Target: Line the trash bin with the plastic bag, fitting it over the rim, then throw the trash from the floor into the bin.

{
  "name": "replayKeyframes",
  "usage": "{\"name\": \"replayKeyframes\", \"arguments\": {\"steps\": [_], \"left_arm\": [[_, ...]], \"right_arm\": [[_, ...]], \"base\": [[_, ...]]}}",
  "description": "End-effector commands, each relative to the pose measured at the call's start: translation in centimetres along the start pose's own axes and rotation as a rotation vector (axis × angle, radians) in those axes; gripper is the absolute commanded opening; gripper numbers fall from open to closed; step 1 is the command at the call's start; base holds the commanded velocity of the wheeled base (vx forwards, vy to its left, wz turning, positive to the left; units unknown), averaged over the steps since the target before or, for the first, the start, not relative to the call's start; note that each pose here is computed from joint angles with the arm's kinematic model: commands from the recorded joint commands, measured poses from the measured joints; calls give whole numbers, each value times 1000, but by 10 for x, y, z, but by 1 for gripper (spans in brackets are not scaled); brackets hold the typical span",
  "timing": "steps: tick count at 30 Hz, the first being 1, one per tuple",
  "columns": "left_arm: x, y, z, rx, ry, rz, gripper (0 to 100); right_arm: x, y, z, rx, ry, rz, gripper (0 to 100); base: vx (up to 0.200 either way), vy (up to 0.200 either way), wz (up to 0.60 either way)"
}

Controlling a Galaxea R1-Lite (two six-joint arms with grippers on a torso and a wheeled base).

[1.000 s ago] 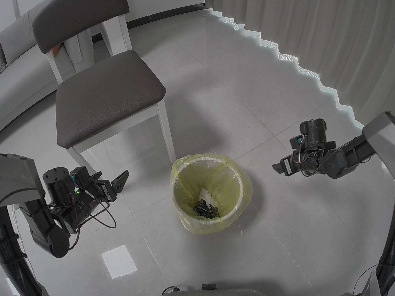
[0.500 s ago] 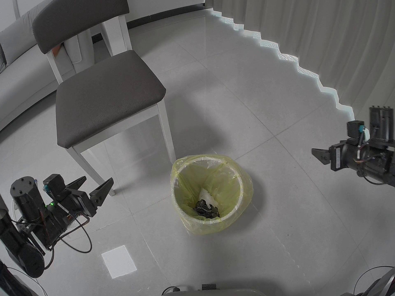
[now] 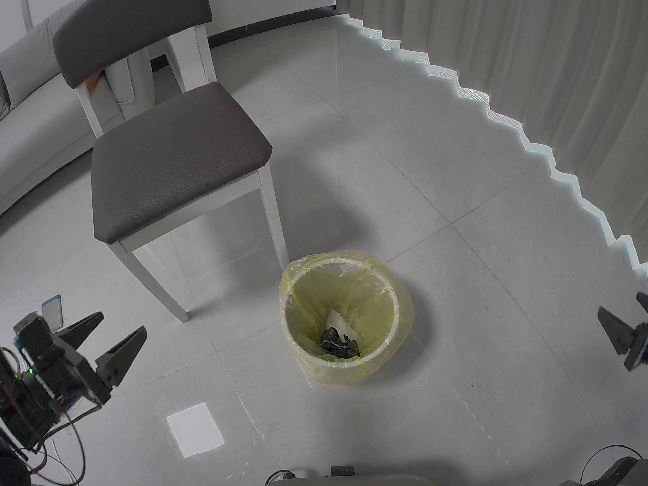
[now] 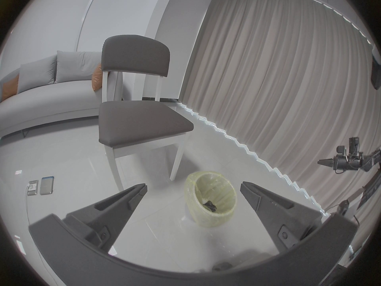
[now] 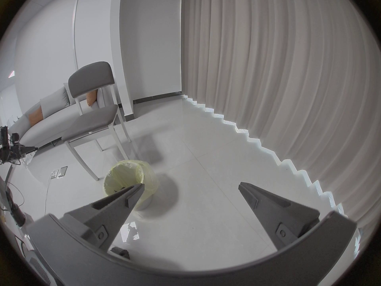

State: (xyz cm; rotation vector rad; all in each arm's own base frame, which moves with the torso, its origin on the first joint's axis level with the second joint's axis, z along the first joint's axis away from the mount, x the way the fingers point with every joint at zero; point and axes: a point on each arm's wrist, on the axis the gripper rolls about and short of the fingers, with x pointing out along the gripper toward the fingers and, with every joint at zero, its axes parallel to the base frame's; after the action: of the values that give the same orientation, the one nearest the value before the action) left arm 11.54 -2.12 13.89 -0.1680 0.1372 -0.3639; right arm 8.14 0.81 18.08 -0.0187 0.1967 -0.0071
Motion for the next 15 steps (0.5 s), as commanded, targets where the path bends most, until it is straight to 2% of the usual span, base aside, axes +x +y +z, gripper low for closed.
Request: {"name": "replayKeyframes", "arguments": {"steps": [1,6,7,9,13,15], "left_arm": [[-80,-21,5,53,-167,-35,100],[-110,-26,-9,48,-152,-14,100],[-116,-26,-15,47,-166,16,100],[-121,-27,-26,51,-186,24,100],[-129,-28,-51,76,-232,30,100],[-134,-29,-59,83,-247,31,100]], "right_arm": [[-72,-11,-59,36,-116,-33,100],[-85,-10,-63,47,-160,-64,100],[-90,-8,-63,49,-192,-66,100],[-94,-7,-65,49,-215,-66,100],[-98,-5,-77,52,-198,-53,100],[-98,-5,-79,92,-189,-62,100]], "base": [[0,0,0],[0,0,0],[0,0,0],[0,0,0],[0,0,0],[0,0,0]]}}
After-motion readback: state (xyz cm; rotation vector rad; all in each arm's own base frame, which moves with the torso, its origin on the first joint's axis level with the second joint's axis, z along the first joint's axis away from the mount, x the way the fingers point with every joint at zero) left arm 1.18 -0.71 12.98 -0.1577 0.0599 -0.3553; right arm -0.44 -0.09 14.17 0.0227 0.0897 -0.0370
